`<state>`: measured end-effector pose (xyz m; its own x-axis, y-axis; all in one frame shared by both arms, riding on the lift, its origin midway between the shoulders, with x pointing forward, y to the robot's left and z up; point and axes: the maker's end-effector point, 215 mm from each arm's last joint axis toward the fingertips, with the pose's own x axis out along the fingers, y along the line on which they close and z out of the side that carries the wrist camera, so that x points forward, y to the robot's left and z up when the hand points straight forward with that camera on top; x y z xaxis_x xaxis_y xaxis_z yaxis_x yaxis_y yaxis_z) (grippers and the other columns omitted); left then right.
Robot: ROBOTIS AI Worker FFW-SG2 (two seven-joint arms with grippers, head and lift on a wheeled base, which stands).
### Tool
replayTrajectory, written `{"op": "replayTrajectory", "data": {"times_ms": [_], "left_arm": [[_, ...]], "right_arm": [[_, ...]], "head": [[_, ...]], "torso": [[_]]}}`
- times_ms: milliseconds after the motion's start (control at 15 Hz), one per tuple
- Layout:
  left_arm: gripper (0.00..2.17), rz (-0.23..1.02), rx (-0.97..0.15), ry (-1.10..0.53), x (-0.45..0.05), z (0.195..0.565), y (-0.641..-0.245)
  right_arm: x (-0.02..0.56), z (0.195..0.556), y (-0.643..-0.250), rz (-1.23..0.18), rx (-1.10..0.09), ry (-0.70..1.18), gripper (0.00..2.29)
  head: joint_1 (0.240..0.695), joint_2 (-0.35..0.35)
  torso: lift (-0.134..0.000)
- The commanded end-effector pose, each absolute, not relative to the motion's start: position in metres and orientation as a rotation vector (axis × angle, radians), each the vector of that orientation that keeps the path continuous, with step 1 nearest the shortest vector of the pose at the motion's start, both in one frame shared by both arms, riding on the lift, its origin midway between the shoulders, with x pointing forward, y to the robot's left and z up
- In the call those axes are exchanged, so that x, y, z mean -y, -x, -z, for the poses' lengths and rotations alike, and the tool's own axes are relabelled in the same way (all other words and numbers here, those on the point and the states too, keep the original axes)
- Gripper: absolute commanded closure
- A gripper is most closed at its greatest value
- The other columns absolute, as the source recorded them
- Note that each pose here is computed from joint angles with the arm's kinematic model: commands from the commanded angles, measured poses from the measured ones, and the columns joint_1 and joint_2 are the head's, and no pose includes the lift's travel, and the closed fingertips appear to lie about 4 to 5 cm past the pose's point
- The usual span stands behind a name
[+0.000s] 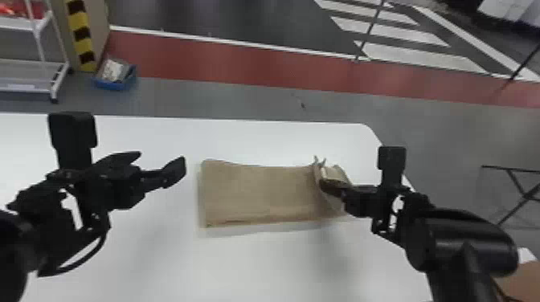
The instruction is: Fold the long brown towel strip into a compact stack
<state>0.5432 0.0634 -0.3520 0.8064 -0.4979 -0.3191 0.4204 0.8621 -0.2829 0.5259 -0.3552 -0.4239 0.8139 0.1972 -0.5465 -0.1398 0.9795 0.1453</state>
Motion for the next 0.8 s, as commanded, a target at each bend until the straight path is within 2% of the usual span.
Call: {"op": "replayTrajectory", "data": {"times_ms": [0, 267, 533, 667, 733], "left_arm": [[0.04, 0.489, -0.399, 0.202, -0.067, 0.354, -0.543], [0.04, 0.489, -0.404, 0.202, -0.067, 0.356, -0.541], [0.04, 0.493, -0.404, 0.2, -0.065, 0.357, -0.54], [0.04, 0.49, -0.407, 0.197, -0.066, 0.358, -0.54], [0.04, 0.487, -0.408, 0.197, -0.067, 0.359, -0.54]], "right_arm": [[0.357, 0.386, -0.523, -0.184, -0.519, -0.087, 1.41], [0.407, 0.356, -0.518, -0.12, -0.465, -0.129, 1.41], [0.417, 0.403, -0.518, -0.096, -0.557, -0.121, 1.41], [0.404, 0.407, -0.52, -0.119, -0.561, -0.129, 1.41], [0.402, 0.398, -0.522, -0.125, -0.544, -0.13, 1.41]], "head": [[0.695, -0.294], [0.695, -0.306], [0.695, -0.35], [0.695, -0.35], [0.695, -0.348]], "torso": [[-0.125], [-0.125], [-0.125], [-0.125], [-0.125]]}}
